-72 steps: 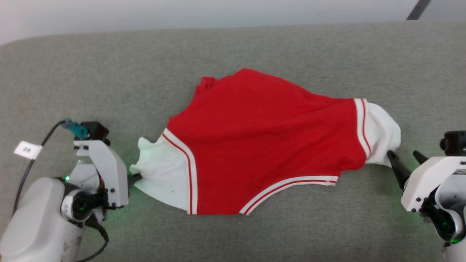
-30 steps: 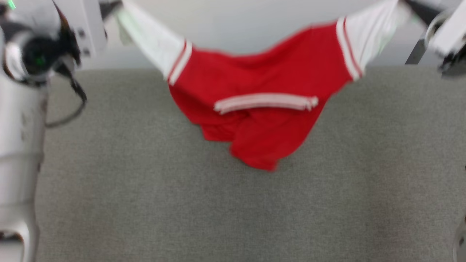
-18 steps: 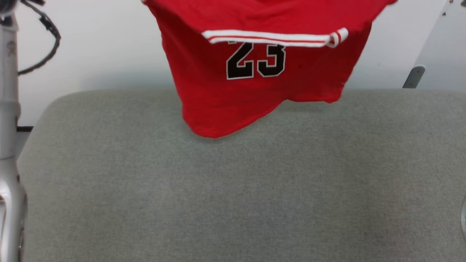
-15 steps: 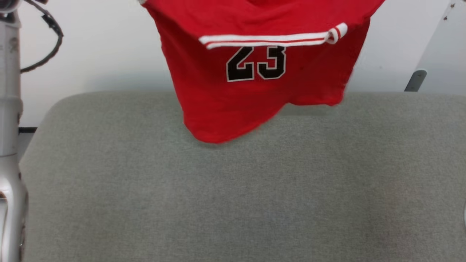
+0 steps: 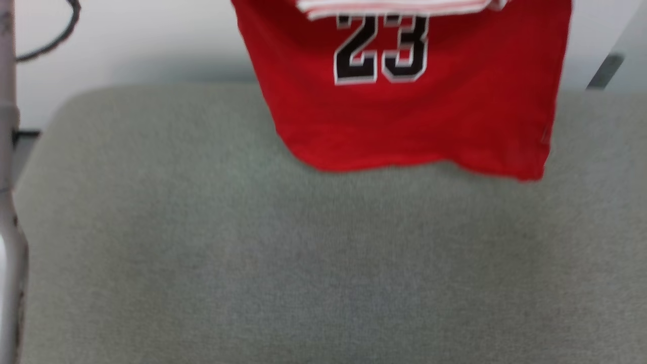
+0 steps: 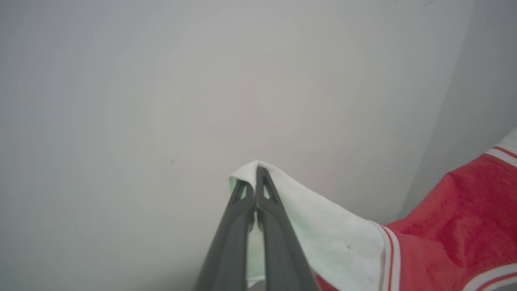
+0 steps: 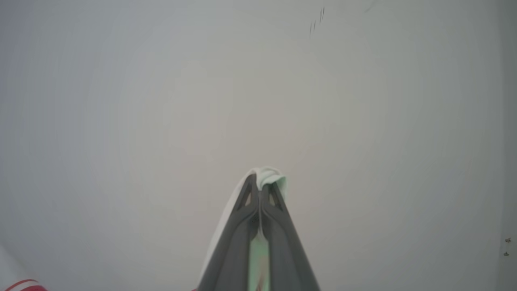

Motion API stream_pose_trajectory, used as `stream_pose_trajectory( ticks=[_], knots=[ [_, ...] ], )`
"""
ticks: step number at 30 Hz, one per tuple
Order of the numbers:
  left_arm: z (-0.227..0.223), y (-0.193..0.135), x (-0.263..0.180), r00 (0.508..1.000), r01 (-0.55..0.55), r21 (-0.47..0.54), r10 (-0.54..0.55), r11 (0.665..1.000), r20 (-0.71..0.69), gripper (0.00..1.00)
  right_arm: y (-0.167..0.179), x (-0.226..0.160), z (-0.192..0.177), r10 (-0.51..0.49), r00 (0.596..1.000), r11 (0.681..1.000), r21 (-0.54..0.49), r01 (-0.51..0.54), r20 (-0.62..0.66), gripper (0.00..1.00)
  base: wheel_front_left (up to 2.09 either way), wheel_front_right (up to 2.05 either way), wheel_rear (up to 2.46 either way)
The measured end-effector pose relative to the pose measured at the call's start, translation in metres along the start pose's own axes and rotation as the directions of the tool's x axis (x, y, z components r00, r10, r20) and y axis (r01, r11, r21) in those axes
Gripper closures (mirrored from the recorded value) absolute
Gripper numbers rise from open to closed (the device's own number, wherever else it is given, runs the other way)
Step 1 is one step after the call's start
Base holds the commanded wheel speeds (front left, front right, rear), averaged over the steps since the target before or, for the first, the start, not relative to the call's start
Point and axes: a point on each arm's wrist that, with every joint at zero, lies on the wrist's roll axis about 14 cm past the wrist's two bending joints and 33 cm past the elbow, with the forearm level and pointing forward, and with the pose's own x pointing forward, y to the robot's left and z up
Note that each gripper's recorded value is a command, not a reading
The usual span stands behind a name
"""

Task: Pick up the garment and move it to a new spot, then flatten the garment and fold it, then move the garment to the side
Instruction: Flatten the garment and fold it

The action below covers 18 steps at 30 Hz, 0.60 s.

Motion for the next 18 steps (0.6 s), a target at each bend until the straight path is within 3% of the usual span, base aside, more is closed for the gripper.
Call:
stream_pose_trajectory(
  ticks=[4,11,16,18],
  knots=[
    [0.007,-0.002,0.034,0.991,0.002,0.034,-0.007,0.999,0.133,1.0,-0.009,0.024,0.003,0.011,0.986,0.984,-0.175,0.019,0.168,1.0,0.0,0.0,0.0],
    [0.027,-0.013,0.091,0.916,0.029,0.034,-0.04,0.999,0.399,1.0,-0.04,0.061,-0.01,0.07,0.926,0.935,-0.348,0.069,0.371,1.0,0.0,0.0,0.0],
    [0.001,-0.003,0.122,0.839,0.058,-0.03,-0.032,0.998,0.543,1.0,-0.069,0.085,-0.061,0.096,0.933,0.886,-0.457,0.079,0.347,1.0,0.0,0.0,0.0],
    [-0.031,0.002,0.137,0.839,0.073,-0.075,-0.021,0.995,0.544,1.0,-0.085,0.092,-0.098,0.086,0.95,0.876,-0.477,0.071,0.3,1.0,0.0,0.0,0.0]
  ],
)
